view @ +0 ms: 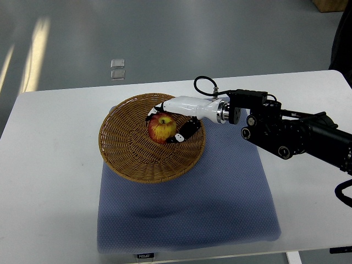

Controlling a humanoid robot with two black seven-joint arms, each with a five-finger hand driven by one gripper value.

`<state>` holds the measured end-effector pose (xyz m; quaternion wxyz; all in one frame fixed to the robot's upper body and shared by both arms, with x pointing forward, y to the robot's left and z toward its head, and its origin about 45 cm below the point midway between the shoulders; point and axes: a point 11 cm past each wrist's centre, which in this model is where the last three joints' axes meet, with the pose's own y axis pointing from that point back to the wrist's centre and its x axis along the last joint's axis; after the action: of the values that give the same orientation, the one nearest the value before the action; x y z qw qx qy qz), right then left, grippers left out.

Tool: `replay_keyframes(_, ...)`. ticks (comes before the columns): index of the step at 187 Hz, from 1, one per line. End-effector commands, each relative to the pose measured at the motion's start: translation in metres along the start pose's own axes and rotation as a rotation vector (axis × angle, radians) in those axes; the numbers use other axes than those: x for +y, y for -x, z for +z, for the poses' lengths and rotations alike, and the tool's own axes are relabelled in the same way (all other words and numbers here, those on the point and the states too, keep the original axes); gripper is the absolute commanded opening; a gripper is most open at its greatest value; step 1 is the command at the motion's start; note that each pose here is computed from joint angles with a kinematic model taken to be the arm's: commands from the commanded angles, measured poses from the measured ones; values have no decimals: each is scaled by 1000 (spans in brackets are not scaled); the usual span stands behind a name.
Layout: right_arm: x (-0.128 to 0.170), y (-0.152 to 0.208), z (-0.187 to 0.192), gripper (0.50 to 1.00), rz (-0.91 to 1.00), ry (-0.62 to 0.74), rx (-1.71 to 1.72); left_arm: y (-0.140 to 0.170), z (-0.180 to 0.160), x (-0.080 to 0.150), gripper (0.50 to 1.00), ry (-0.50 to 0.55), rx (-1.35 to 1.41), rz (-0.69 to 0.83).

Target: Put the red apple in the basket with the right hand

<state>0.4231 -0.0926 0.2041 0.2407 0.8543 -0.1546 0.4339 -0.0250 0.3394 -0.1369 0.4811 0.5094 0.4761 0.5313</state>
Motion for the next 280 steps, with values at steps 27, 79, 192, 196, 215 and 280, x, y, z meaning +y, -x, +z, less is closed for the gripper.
replay_keyframes(27, -1, 5, -1, 840, 10, -3, -5, 0, 0, 0, 1000, 0, 0, -1)
replay_keyframes(79, -5, 6, -4, 895, 29, -14, -5, 0, 0, 0, 1000, 0, 0, 0)
replay_keyframes(192, 27, -54, 18, 915, 169, 42, -7, 0, 0, 0, 1000, 0, 0, -1)
replay_keyframes(196, 29, -56, 19, 915, 179, 45, -17, 0, 0, 0, 1000, 0, 0, 0)
replay_keyframes(215, 39, -70, 26, 915, 233, 59, -60, 0, 0, 0, 1000, 0, 0, 0)
replay_keyframes(280, 66, -110, 50, 915, 575, 50, -455, 0, 0, 0, 1000, 0, 0, -1)
